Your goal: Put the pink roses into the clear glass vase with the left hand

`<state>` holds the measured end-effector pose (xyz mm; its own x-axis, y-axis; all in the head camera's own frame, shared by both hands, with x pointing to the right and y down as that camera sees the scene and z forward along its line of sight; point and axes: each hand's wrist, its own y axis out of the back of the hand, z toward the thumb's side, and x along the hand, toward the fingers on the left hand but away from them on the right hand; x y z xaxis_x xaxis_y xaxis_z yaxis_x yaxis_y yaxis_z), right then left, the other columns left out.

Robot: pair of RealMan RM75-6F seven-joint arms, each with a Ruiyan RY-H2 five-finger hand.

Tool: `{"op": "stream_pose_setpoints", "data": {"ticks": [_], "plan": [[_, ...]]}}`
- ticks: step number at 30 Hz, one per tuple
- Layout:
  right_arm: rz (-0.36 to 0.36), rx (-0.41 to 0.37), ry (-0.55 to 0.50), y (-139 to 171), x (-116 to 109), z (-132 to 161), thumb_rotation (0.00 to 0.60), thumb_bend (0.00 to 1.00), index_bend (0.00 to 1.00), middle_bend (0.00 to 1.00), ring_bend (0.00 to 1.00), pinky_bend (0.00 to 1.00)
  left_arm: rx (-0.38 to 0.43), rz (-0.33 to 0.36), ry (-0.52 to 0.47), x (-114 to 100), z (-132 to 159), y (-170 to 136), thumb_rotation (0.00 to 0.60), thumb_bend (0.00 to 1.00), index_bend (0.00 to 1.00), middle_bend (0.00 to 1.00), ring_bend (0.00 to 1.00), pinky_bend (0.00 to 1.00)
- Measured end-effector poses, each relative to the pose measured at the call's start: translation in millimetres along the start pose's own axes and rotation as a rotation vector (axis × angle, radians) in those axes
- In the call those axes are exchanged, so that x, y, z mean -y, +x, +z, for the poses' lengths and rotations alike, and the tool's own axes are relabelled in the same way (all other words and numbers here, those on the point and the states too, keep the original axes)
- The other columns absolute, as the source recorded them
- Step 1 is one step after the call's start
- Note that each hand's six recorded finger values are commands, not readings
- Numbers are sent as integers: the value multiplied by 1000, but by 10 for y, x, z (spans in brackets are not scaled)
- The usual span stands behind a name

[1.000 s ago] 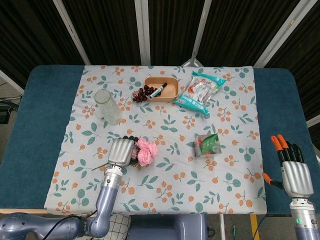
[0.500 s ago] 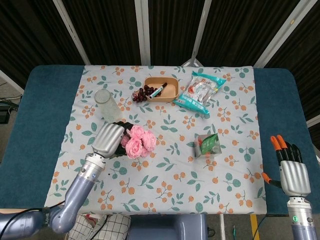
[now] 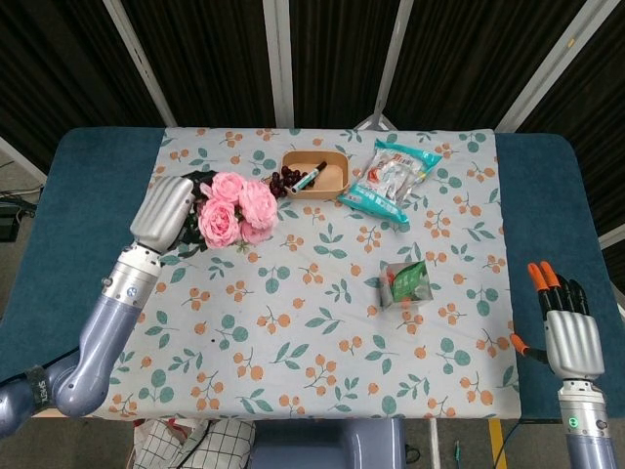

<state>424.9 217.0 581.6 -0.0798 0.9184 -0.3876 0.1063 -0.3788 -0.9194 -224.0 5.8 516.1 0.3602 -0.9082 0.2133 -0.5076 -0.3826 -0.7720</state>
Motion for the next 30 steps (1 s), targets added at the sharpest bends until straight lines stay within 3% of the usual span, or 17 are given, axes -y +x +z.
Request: {"op": "stream_pose_setpoints", "data": {"ticks": [6, 15, 21, 30], "plan": [[-2, 3, -4, -20, 3, -23, 600, 204, 0, 3, 40, 10, 30, 93, -1, -195, 38, 183, 600, 351, 476, 444, 437, 520], [8, 11, 6, -58, 46, -49, 600, 204, 0, 3, 40, 11, 67, 162, -164, -257, 90, 359, 600, 351, 483, 444, 437, 538], [2, 32, 3, -78, 28, -107, 600, 204, 0, 3, 40, 11, 65, 205, -110, -320, 58, 502, 600, 351, 484, 443, 437, 543], [7, 49, 9, -94, 43, -142, 600, 204, 0, 3, 40, 10, 68, 281, -139, -305, -65, 625, 600, 401, 480, 435, 441, 579]]}}
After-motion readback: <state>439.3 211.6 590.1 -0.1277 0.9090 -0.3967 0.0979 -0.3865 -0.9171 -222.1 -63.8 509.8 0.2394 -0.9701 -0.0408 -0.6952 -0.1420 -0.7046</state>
